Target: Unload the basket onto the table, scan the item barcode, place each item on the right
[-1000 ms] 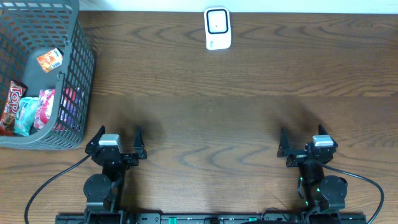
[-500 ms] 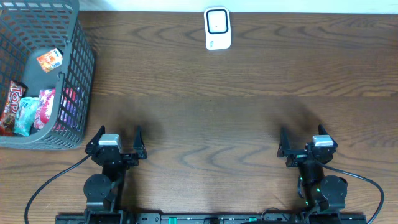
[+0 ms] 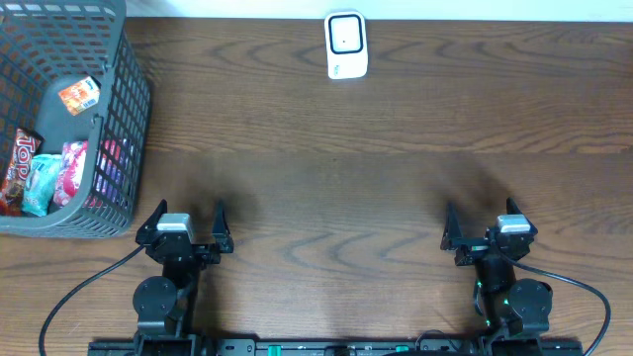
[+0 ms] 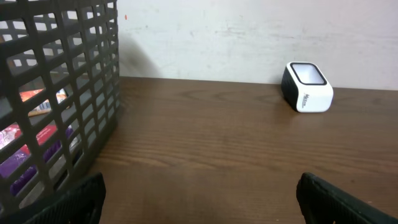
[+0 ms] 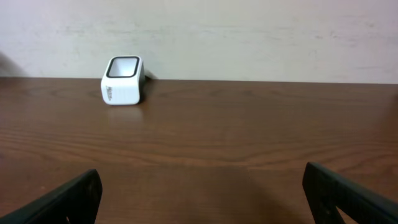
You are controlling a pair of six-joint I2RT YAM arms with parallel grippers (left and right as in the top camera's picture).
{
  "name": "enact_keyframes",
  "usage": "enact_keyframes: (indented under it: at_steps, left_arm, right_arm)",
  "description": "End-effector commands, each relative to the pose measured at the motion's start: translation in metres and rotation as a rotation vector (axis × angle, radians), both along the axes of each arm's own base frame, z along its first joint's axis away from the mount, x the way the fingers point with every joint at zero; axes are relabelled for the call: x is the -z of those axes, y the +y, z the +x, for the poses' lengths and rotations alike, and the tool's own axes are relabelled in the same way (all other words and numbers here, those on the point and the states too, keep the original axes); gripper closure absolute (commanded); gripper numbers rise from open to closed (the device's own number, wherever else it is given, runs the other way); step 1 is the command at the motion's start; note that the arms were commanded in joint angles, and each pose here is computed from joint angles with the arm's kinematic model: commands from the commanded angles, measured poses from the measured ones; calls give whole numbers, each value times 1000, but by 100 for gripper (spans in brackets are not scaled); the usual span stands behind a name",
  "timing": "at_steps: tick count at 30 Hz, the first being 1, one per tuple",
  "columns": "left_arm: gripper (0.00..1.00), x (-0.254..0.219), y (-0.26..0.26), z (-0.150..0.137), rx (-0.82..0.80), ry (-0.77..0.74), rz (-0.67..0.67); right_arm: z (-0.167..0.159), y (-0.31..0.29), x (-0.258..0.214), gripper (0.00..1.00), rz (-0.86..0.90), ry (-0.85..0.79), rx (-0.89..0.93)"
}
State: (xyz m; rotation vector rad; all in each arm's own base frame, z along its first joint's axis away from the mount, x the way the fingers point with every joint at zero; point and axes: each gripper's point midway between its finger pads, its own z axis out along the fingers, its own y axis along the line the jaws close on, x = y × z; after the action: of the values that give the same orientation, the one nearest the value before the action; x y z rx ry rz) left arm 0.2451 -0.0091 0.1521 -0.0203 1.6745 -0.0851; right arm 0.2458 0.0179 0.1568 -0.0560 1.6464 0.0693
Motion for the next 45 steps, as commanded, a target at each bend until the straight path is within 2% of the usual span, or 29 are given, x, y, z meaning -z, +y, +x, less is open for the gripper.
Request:
enact_keyframes:
  at_steps: [1, 21, 24, 27, 29, 36, 40, 45]
  left_arm:
    - [2, 16, 0, -1, 5, 54, 9]
    - [2, 14, -1, -1, 11, 48, -1]
    - [2, 11, -32, -5, 167, 60, -192]
    - [2, 7, -71, -19, 376, 142, -468]
    - [2, 6, -78, -23, 407, 170, -546]
    - [2, -29, -80, -22, 449, 55, -625]
    - [2, -71, -80, -27, 506, -125, -585]
    - [2, -133, -79, -49, 581, -376, -521]
  right_arm:
    - [0, 1, 2, 1, -15, 5, -1]
    - [0, 1, 2, 1, -16, 5, -1]
    - [0, 1, 2, 1, -15, 5, -1]
    - [0, 1, 2, 1, -15, 5, -1]
    - [0, 1, 2, 1, -15, 5, -1]
    - [0, 1, 2, 1, -16, 5, -1]
    - [0, 1, 2, 1, -15, 5, -1]
    - [0, 1, 2, 1, -15, 5, -1]
